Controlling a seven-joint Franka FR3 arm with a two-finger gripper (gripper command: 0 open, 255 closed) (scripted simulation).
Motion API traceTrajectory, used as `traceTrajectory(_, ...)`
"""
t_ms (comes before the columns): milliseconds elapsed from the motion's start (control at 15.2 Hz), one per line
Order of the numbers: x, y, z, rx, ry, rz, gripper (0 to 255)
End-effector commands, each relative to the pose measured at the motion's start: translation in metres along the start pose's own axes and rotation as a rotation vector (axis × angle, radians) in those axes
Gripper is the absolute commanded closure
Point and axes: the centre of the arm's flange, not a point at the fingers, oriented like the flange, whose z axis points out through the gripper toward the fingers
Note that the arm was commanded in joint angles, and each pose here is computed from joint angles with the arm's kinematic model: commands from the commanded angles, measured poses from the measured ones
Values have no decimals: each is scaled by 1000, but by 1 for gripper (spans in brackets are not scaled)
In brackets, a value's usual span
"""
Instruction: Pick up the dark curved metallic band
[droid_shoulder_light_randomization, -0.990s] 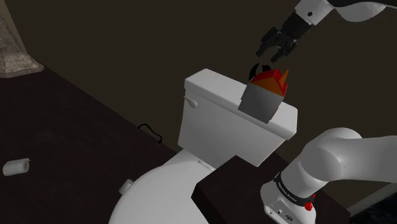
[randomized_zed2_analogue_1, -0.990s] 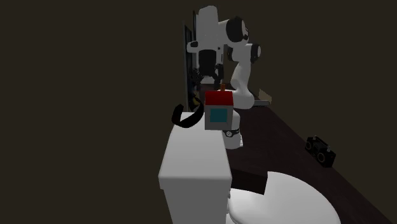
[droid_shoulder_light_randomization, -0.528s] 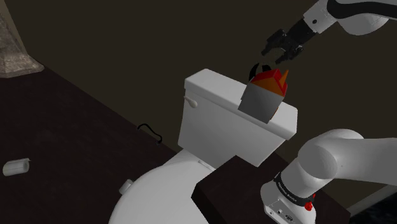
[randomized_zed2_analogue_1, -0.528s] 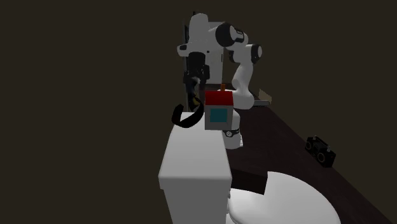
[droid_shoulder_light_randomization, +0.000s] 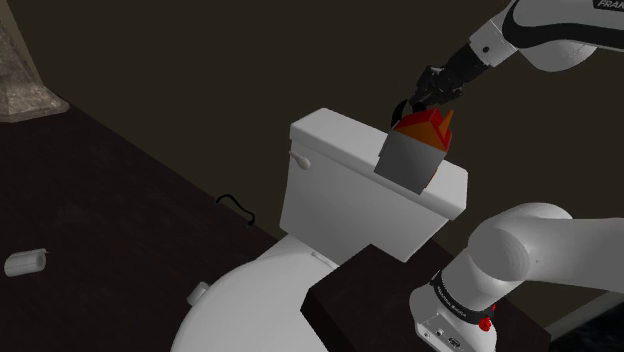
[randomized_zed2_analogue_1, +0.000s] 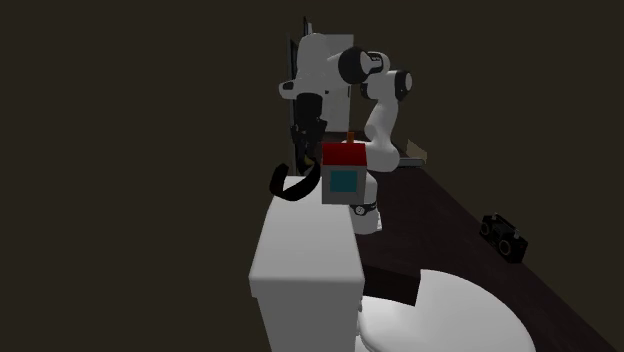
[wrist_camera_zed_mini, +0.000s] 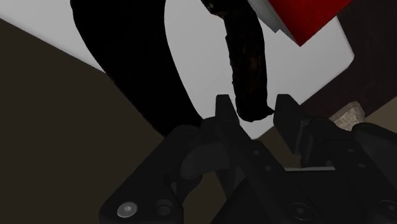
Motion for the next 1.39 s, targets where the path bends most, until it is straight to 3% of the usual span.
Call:
traceTrajectory(0, 0, 0, 1, 0, 0, 0, 255)
traceTrajectory(462, 0, 0, 0, 0, 0, 0, 255)
traceTrajectory(1320, 23, -20, -62, 0, 0, 0, 255)
